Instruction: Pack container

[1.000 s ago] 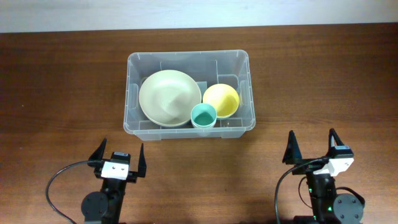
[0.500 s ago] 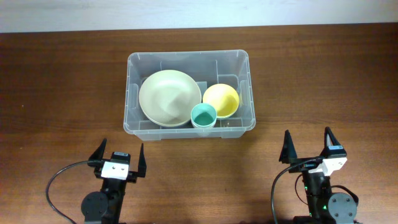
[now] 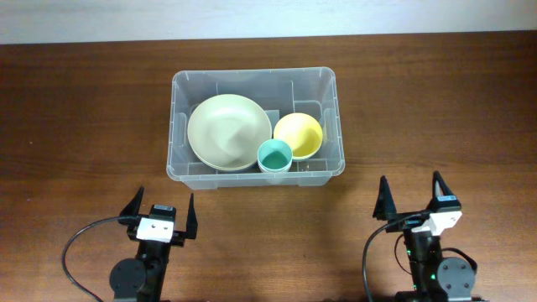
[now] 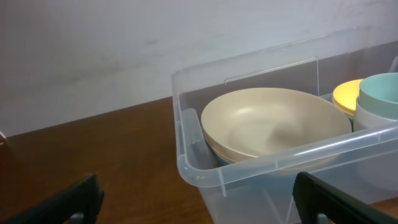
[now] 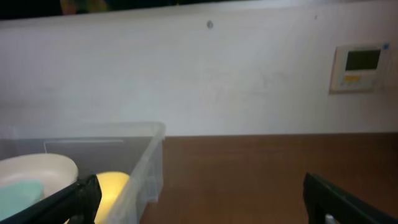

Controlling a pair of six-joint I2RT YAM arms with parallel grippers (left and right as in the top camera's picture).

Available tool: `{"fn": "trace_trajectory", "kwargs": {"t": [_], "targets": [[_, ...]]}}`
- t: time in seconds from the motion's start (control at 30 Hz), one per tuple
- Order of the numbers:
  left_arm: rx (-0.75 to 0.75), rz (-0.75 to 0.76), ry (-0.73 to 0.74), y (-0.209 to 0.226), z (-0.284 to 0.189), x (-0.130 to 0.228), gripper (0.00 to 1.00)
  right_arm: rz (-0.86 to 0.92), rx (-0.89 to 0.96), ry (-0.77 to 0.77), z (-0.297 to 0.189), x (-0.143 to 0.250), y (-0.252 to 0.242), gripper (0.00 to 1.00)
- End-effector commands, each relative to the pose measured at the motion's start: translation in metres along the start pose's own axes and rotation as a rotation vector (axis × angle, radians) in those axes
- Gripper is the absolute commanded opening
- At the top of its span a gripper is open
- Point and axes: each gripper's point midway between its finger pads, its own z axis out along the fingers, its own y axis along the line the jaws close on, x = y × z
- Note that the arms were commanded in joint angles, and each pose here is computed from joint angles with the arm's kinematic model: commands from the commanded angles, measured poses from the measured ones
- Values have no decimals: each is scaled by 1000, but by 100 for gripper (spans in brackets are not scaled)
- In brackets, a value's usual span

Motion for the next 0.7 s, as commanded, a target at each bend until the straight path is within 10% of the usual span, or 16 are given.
{"fn": "trace_trajectory", "kwargs": {"t": [0.0,0.67], "targets": [[0,16,-2,0,0,1,100,-9,-17,-7,0,2,4,99],[0,16,-2,0,0,1,100,0,-3,138,-1,48,0,99]]}}
